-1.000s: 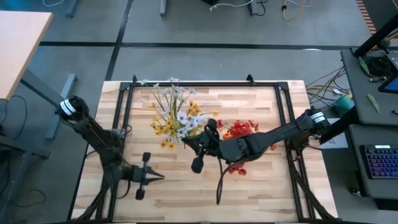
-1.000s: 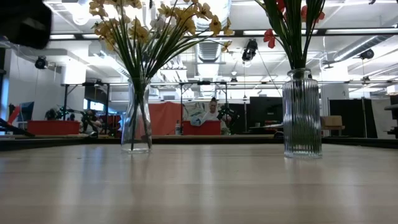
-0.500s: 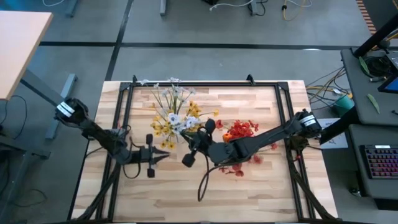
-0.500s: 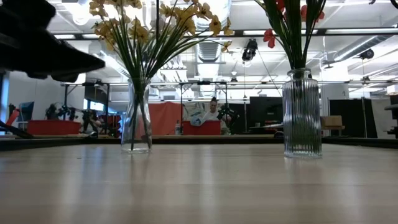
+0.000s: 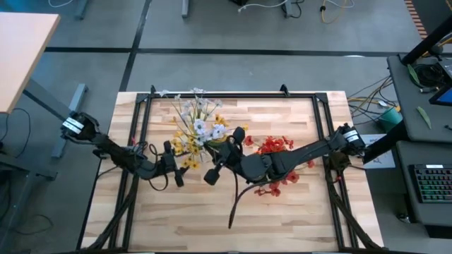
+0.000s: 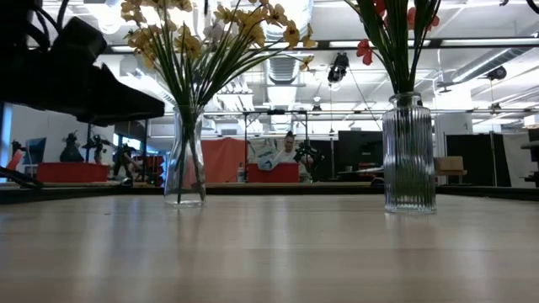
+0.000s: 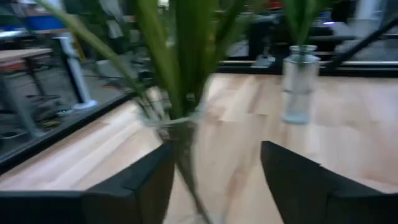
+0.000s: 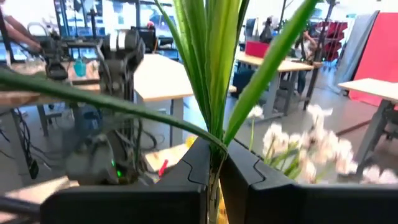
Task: Sort flowers into vase by color
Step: Put the white flower into the left transparent vase
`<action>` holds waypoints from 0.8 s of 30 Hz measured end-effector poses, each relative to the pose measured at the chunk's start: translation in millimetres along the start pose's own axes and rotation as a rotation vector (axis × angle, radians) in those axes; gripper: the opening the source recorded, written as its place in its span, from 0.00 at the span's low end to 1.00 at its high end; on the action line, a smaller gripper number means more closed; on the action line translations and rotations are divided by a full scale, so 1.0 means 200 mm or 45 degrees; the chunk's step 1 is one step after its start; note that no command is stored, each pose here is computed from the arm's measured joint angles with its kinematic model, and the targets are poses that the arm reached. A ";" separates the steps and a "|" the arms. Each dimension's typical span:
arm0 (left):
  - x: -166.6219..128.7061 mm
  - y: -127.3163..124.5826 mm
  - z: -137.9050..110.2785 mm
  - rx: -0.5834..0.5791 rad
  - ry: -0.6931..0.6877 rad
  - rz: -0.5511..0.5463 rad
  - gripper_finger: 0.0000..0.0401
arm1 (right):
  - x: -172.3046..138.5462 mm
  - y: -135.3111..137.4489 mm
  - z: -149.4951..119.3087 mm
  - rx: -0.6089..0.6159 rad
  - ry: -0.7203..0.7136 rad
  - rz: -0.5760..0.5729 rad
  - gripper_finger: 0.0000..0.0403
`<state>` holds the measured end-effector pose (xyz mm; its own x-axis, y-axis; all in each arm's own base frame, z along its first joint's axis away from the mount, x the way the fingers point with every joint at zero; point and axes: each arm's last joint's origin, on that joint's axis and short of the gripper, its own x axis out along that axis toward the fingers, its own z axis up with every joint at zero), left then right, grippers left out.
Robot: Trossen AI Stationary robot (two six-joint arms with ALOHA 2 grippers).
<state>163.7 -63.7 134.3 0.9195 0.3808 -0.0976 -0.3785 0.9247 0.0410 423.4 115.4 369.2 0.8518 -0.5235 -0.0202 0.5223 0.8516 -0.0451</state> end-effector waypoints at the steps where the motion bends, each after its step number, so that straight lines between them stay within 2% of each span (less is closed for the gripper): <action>1: 0.00 0.01 0.00 0.004 0.000 0.025 0.57 | 0.00 0.00 0.03 -0.004 -0.011 0.000 0.03; 5: 0.02 0.02 0.00 0.017 0.004 0.049 0.66 | -0.02 -0.01 0.15 0.001 -0.052 0.003 0.03; 10: 0.05 0.05 -0.01 0.037 0.033 0.067 0.69 | -0.03 0.00 0.23 0.010 -0.096 0.019 0.03; 18: 0.06 0.07 -0.02 0.044 0.048 0.063 0.69 | 0.06 0.18 0.17 -0.121 -0.020 -0.006 0.03; 21: 0.07 0.07 -0.03 0.050 0.061 0.014 0.69 | 0.09 0.23 0.17 -0.143 -0.006 -0.018 0.03; 24: 0.08 0.07 -0.05 0.061 0.074 0.029 0.69 | 0.10 0.26 0.15 -0.148 0.037 -0.034 0.03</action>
<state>171.2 -44.9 124.3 0.9026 0.4022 -0.1535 -0.3923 0.9153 0.0915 468.8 150.6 396.9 0.8354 -0.5477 -0.0464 0.5348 0.8294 -0.1617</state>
